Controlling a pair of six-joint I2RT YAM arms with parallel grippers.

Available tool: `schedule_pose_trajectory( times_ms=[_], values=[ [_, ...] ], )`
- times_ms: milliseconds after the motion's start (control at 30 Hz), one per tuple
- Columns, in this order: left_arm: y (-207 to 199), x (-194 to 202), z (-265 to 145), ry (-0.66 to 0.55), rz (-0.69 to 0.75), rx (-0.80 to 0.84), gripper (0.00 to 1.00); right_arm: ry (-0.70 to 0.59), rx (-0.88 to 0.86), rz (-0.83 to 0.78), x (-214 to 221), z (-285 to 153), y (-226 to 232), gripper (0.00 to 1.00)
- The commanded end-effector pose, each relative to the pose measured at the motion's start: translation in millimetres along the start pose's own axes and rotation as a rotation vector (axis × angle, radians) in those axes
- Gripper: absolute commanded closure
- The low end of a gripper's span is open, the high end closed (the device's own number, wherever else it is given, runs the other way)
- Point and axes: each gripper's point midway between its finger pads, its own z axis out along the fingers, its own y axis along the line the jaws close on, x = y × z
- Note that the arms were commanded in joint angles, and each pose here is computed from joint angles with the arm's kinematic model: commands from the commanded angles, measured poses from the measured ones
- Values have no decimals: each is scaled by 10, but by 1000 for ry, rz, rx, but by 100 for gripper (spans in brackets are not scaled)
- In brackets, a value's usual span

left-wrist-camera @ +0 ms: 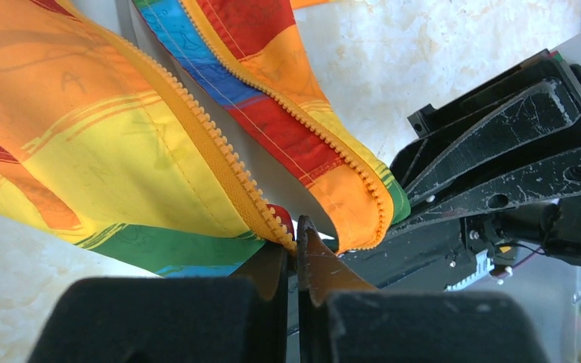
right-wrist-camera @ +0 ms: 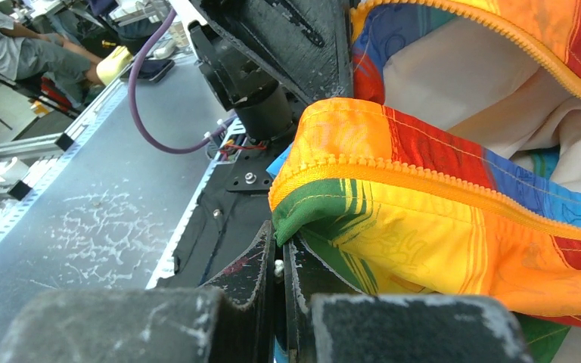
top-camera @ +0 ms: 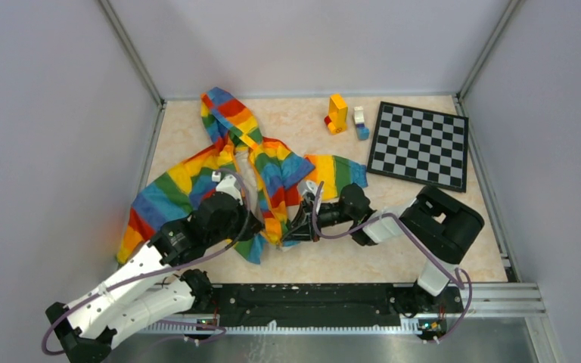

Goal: Zip up the jacket

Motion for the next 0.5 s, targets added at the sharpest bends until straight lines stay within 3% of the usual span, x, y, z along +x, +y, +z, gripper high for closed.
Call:
schedule_pose_trajectory(
  times_ms=[0,467],
  values=[
    [-75,-235,-70,-74,21,-9,100,-23,-37,-50,-170,57,3,100],
    [36,-326,-48,-125,-13,-79,100,-73,16,33,-272,156,-119,100]
  ],
)
